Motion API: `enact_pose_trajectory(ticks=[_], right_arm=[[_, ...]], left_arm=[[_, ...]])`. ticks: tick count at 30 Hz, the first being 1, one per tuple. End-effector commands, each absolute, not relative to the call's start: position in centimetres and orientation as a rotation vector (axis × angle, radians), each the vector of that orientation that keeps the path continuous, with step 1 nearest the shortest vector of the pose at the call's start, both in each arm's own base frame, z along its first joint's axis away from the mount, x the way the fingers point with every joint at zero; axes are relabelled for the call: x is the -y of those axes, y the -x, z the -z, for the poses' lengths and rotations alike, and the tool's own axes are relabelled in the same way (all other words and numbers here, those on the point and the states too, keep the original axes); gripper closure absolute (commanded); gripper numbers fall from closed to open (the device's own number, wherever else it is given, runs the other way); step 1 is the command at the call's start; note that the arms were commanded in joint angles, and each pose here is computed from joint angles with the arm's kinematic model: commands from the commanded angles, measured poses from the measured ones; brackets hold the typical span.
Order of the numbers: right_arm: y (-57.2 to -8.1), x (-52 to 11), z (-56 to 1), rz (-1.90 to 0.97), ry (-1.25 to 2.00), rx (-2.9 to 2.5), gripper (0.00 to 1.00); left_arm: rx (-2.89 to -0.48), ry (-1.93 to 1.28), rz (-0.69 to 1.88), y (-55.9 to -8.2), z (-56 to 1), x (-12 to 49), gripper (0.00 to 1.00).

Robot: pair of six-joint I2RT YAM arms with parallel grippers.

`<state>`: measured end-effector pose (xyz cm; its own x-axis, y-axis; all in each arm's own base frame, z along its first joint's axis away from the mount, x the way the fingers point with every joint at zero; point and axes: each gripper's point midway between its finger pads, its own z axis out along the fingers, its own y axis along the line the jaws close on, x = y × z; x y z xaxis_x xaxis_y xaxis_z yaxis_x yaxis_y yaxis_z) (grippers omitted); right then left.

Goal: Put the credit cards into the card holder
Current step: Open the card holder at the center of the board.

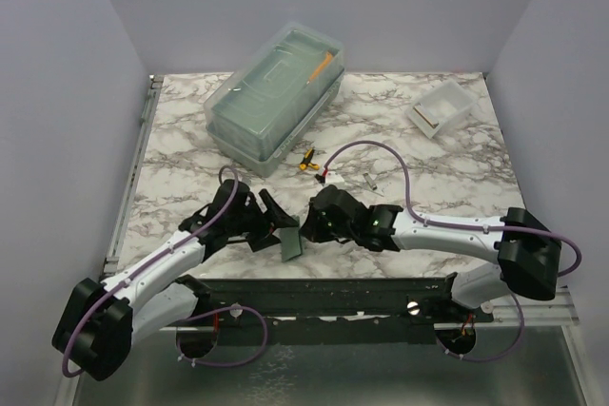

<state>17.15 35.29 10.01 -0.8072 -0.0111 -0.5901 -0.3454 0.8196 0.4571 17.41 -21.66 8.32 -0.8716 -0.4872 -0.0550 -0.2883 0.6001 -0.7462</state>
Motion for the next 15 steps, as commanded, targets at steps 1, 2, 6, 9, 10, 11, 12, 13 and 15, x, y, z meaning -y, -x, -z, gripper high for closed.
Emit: enact_pose_trajectory(ticks=[1,2,6,9,10,11,12,13,15], right_arm=[[-17.1,-36.3,-12.2,-0.856,0.291,-2.344,1.0],[-17.2,-36.3,-12.4,-0.859,0.294,-2.338,1.0],[-17.4,-36.2,-12.2,-0.84,0.294,-2.338,1.0],[-17.4,-36.1,-12.1,-0.835,0.291,-2.339,1.0],[-17.4,-36.0,-12.0,-0.828,0.289,-2.343,1.0],[-17.4,-35.9,-11.9,-0.826,0.285,-2.344,1.0],[-17.4,-35.8,-11.9,-0.825,0.282,-2.346,1.0],[-17.3,-35.7,-11.7,-0.822,0.281,-2.348,1.0],[-17.3,-35.7,-11.8,-0.826,0.279,-2.348,1.0]], left_arm=[[-2.559,0.587,1.096,-18.3,-9.2,21.5,0.17],[-2.569,0.578,1.085,-18.3,-9.2,21.5,0.15],[-2.601,0.582,0.99,-18.6,-8.6,20.8,0.22],[-2.608,0.602,0.962,-18.5,-8.2,20.4,0.31],[-2.609,0.605,0.958,-18.4,-8.1,20.3,0.31],[-2.609,0.609,0.953,-18.4,-8.0,20.3,0.33],[-2.608,0.611,0.947,-18.3,-8.0,20.2,0.35],[-2.612,0.615,0.937,-18.3,-7.8,20.0,0.36],[-2.614,0.616,0.926,-18.2,-7.7,19.9,0.36]])
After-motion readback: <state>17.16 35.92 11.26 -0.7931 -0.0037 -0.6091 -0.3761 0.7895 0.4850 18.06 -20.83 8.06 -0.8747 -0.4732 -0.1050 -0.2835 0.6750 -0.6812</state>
